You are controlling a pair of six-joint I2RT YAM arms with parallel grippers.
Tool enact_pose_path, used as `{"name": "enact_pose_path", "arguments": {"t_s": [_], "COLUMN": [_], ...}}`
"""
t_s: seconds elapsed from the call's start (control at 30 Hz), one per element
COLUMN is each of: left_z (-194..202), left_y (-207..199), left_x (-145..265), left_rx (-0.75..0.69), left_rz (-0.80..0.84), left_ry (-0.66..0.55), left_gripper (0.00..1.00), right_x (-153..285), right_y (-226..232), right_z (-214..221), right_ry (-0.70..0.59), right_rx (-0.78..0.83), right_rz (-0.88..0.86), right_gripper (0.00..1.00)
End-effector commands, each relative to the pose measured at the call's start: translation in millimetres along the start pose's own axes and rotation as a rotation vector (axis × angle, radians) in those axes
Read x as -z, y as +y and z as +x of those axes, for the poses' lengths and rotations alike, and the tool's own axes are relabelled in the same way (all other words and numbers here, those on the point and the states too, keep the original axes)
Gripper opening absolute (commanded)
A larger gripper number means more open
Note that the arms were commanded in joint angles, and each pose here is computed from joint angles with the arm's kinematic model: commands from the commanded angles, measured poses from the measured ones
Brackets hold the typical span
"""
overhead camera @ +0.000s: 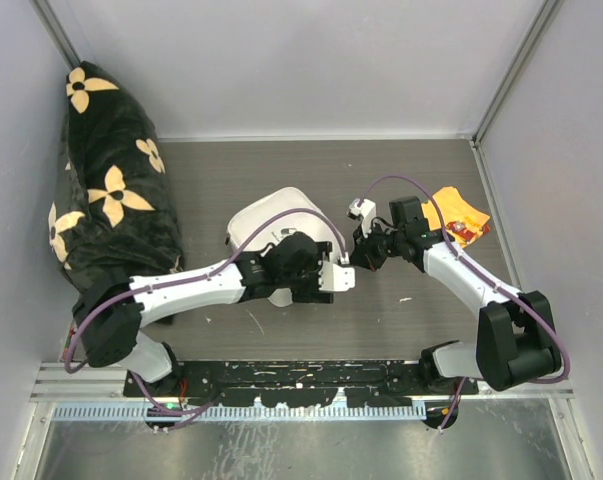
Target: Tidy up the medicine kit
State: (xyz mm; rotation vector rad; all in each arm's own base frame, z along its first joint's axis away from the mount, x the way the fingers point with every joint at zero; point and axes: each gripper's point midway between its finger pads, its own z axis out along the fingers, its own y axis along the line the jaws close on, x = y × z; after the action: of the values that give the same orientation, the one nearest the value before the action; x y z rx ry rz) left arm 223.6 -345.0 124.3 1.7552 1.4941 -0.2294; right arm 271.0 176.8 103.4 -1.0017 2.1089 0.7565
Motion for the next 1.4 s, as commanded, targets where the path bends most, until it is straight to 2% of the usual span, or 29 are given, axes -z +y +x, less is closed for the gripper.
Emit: {"name": "enact_pose_path", "arguments": {"t_s": [0.0,0.1,0.2,0.47,0.63,0.67,1.0,1.1,1.23,1.37], "left_z": [-29,-22,-11,28,49,52,68,71,76,85], "left_y": [36,43,40,8,-12,-16,-43,-50,-69,-90], "left_x": [-15,-30,-38,-23,-1,3,37,43,51,57], "left_rx": [0.028,0.023,-0.002,-0.057,-0.079,-0.086,-0.099,-0.098,-0.24,-0.336], "left_rz": [-0.121,-0.151,-0.145,-0.044,0.018,0.03,0.128,0.161,0.238,0.346], "left_ry": [-0.057,-0.012,0.03,0.132,0.18,0.183,0.174,0.151,0.082,0.062], "left_gripper": [0.82,0.78,0.67,0.25,0.02,0.0,0.0,0.0,0.0,0.0], "right_x": [11,12,13,14,13,13,15,18,21,12], "right_y": [4,4,5,4,0,-1,-22,-34,-46,-50], "right_z": [-36,-37,-37,-36,-32,-31,-27,-29,-39,-43], "right_ry": [-0.12,-0.124,-0.126,-0.116,-0.1,-0.095,-0.075,-0.085,-0.129,-0.143], "right_rx": [0.091,0.093,0.095,0.116,0.124,0.129,0.133,0.128,0.091,0.1], "right_rz": [-0.012,-0.01,-0.011,-0.005,0.01,0.018,0.119,0.196,0.27,0.29], "right_gripper": [0.01,0.01,0.01,0.01,0.01,0.01,0.01,0.01,0.01,0.01]}}
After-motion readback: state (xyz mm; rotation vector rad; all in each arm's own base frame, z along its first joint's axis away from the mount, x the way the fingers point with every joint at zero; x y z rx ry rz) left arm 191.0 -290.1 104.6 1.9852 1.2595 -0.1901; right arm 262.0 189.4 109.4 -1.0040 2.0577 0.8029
